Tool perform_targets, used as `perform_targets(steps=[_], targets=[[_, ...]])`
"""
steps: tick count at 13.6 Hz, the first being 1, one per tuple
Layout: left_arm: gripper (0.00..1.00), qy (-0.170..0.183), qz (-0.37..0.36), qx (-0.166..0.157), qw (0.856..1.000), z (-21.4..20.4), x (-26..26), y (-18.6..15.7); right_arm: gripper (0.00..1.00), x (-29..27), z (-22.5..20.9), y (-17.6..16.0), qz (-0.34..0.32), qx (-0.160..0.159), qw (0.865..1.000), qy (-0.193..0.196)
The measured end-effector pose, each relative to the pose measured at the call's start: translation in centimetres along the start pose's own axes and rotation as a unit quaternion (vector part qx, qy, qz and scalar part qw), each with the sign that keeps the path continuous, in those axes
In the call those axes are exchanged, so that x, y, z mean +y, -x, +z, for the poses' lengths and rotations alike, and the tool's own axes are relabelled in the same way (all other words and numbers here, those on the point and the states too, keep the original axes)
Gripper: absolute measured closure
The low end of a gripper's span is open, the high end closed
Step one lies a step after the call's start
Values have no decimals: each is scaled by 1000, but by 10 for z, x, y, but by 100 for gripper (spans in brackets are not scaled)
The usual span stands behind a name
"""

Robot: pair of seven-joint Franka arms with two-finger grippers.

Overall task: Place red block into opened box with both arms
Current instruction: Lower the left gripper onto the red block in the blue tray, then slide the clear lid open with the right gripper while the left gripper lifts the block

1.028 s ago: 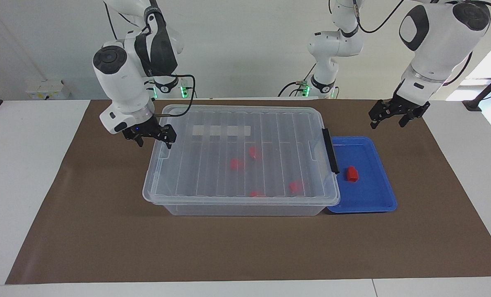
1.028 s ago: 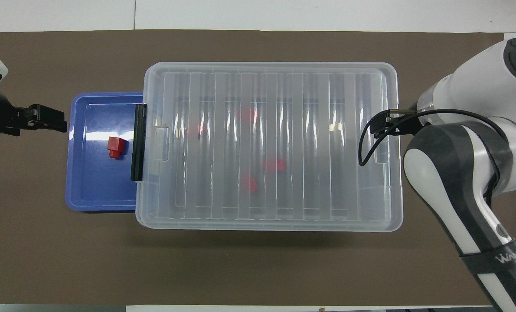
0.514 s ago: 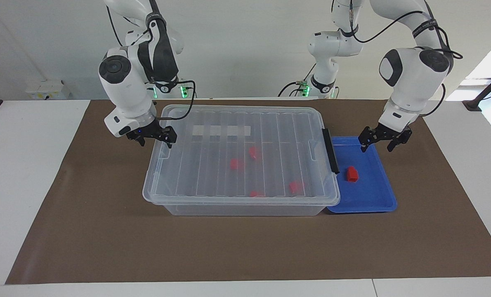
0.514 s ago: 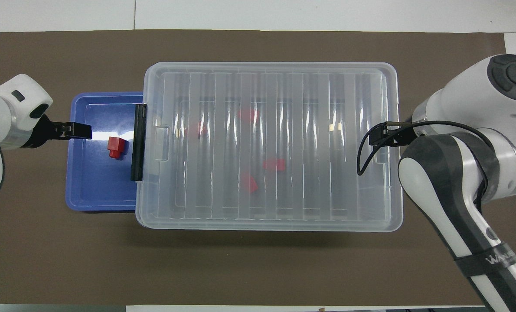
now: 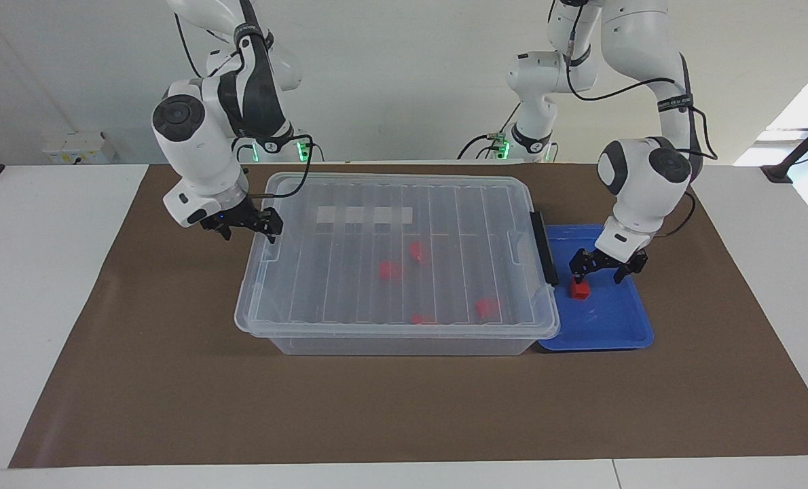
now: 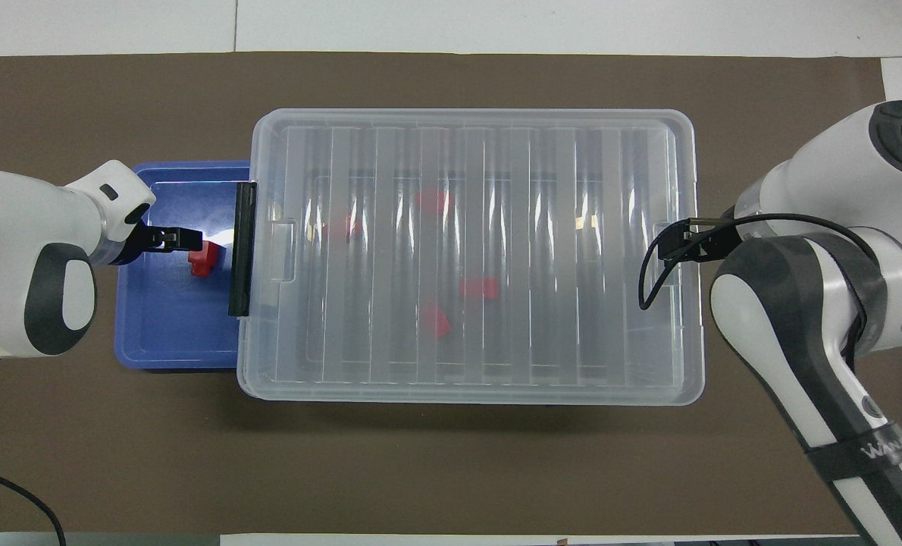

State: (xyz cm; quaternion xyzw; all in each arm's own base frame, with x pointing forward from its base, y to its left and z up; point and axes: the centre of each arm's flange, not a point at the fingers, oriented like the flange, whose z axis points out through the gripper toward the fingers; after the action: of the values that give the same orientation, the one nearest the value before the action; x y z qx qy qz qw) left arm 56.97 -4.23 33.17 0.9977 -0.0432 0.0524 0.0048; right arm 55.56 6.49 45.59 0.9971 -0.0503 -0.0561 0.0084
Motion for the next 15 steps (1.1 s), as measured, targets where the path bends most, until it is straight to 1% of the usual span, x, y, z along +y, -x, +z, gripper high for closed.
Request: perform_targets(steps=[2,4,10,14,15], targets=[[0,0,1,-2,1000,22,2,1,0,11,-1,-1,-6,1,1000,0],[0,0,2,-5,1000,30,2,2,0,17,-1,-2,-10,1,1000,-1],[0,1,9,-6,1000,30,13,2,0,37,0,-3,-30,0,1000,-1],[0,2,13,-9,1000,32,19,4,0,63,0,-8,-47,8,999,-4],[7,2,13,-9,1000,32,19,4,0,68,0,-8,-50,9,999,-4]])
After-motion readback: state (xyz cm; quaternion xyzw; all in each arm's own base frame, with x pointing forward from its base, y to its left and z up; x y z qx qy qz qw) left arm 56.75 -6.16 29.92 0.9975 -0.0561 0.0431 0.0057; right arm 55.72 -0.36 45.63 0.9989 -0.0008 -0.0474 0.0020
